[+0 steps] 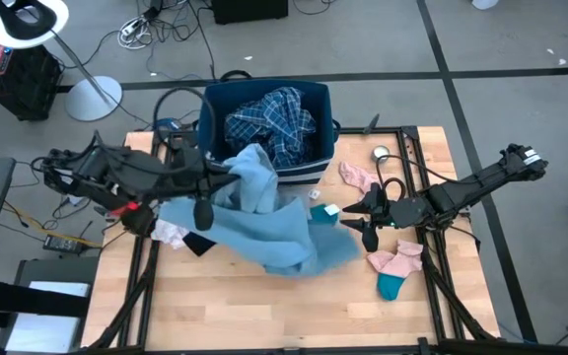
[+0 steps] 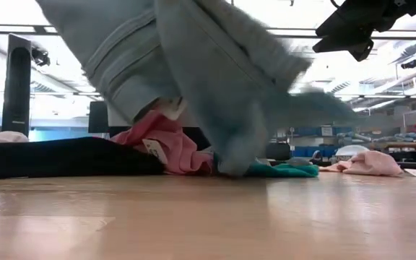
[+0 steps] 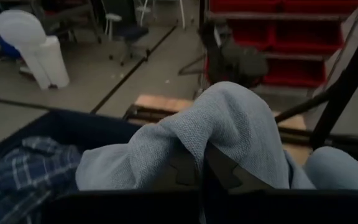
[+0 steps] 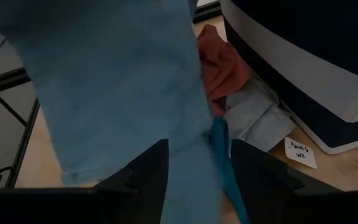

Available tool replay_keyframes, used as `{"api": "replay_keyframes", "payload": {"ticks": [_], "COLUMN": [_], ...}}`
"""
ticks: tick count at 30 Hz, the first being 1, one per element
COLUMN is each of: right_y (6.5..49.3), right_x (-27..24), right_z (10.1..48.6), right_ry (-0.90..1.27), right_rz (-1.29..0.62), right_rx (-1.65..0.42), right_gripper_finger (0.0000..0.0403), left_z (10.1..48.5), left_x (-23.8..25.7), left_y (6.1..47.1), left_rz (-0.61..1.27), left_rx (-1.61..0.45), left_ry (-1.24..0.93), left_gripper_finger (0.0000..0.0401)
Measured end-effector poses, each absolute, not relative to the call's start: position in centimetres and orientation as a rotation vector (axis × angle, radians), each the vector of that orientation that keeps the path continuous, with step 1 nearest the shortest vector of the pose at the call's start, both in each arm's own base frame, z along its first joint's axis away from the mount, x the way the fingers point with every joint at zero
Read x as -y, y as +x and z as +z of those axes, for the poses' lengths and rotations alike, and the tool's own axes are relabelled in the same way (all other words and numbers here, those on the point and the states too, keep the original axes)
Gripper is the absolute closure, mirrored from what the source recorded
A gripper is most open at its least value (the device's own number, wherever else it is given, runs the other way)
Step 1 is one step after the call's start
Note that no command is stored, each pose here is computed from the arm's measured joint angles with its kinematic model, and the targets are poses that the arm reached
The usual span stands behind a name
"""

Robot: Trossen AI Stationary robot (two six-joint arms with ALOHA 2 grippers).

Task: Sort clothes
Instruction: Put the blue jeans into the blue bin

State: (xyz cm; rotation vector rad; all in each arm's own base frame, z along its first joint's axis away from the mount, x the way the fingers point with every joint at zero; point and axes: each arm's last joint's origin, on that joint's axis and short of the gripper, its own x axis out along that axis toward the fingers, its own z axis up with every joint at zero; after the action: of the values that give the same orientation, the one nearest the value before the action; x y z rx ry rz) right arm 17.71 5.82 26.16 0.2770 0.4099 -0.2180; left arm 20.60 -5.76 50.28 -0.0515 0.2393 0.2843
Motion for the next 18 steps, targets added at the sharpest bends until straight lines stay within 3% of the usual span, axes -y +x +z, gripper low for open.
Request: {"api": "replay_keyframes", "payload": {"ticks": [18], "right_y": [17.7], "right_x": [-5.8], "right_z": [26.2], "right_ry": [0.277], "right_rz": [-0.218], "right_rx": [-0.410], "right_gripper_finger": [0.0227], "left_z": [53.1], "left_x": [4.9], "left_y": [20.3], "left_rz": [0.383], "left_rx": [-0.068], "left_ry": [0.042], "left_gripper_finger": [0.0401]}}
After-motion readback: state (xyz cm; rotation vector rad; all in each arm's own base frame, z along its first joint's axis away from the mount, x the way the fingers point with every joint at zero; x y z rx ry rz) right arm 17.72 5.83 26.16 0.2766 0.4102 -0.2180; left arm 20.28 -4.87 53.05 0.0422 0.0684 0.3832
